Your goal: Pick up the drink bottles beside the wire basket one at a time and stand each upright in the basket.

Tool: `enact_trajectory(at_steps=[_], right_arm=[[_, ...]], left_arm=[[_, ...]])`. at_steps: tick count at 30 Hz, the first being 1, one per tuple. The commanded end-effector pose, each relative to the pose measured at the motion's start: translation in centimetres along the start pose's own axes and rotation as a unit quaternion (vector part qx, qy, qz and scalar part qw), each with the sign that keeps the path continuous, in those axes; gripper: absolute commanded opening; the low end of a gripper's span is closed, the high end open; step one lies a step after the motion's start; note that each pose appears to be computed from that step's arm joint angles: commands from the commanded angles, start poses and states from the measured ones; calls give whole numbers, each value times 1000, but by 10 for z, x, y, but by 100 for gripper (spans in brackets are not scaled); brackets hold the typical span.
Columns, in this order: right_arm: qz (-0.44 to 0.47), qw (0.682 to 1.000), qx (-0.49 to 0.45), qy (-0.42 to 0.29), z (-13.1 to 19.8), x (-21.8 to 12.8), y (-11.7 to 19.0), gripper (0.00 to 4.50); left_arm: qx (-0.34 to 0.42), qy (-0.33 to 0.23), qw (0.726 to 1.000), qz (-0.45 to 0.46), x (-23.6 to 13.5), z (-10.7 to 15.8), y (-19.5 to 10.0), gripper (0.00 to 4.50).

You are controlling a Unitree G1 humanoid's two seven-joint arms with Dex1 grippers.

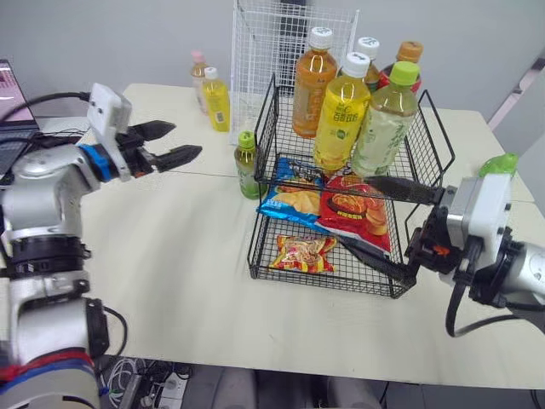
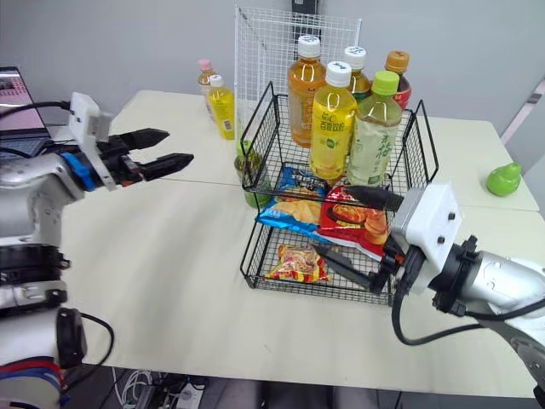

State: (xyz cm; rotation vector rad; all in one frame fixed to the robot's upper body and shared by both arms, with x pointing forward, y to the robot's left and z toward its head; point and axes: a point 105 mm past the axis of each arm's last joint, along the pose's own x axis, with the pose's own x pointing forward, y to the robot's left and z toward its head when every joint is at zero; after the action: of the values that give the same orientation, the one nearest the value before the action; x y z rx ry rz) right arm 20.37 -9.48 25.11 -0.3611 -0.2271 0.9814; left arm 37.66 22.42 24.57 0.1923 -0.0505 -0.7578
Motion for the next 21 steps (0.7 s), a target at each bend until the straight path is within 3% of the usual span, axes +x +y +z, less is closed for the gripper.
enact_trajectory(at_steps=[1, 12, 21], right_arm=[[-16, 1000, -11, -6, 8, -5, 5, 450], [-44, 999, 5, 1, 5, -7, 4, 450], [-44, 999, 10, -10, 8, -5, 6, 450]], left_arm=[[13, -31, 999, 3, 14, 12, -11, 447], [9, -65, 993, 97, 65, 12, -11, 447], [-1, -58, 993, 102, 90, 8, -19, 447]])
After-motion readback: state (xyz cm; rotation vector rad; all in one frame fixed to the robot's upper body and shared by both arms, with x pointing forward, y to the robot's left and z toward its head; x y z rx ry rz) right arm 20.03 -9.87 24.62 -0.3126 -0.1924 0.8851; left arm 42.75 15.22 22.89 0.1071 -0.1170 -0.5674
